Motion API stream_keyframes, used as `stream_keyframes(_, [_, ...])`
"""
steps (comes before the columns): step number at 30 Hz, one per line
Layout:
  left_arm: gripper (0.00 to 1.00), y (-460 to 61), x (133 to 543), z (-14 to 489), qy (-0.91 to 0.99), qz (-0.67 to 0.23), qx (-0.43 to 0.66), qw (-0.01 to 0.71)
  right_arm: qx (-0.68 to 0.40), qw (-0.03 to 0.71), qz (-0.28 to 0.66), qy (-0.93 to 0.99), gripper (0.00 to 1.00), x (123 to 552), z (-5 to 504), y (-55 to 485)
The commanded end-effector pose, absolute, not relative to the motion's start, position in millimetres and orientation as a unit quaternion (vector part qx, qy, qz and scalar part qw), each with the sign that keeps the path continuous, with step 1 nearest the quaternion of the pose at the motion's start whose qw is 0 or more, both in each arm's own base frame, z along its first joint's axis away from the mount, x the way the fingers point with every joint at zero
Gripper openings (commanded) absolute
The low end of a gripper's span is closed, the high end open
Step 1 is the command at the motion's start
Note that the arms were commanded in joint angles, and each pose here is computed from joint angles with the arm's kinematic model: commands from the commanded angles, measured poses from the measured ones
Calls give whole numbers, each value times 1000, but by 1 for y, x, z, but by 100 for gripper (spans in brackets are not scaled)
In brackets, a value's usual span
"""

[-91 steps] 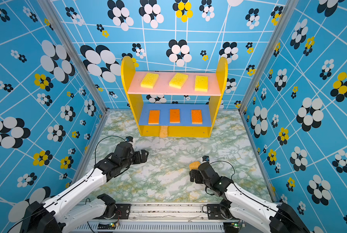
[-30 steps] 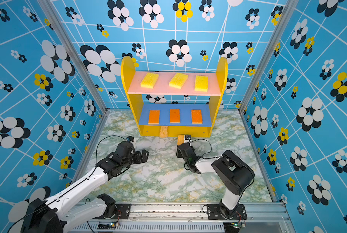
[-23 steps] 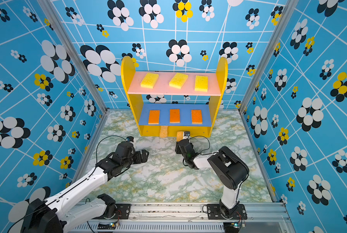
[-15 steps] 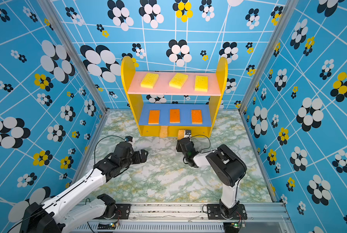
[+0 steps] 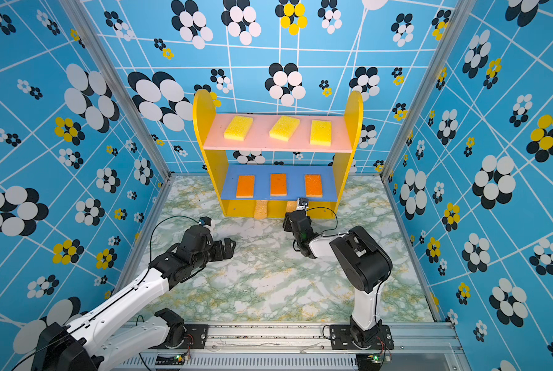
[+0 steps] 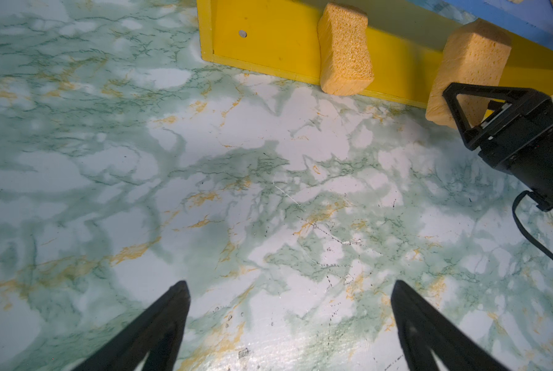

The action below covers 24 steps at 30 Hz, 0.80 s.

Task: Arrange cleaning sponges on a shelf
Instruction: Place the cleaning sponge at the shelf.

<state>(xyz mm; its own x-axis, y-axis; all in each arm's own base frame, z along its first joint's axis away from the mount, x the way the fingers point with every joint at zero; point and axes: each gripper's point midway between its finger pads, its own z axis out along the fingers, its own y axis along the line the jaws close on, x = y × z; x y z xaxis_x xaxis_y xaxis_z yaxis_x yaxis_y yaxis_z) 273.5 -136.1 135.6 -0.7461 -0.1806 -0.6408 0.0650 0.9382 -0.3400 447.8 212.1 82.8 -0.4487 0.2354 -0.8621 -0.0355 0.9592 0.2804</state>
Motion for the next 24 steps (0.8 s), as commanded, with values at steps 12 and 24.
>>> stream_keyframes(12, [99,-134,276,150,912,-169,-28,372,55,502,128,854,65,462,81,211])
stream_keyframes(24, [99,-131,274,152,910,-168,-31,377,63,489,121,862,70,466,77,208])
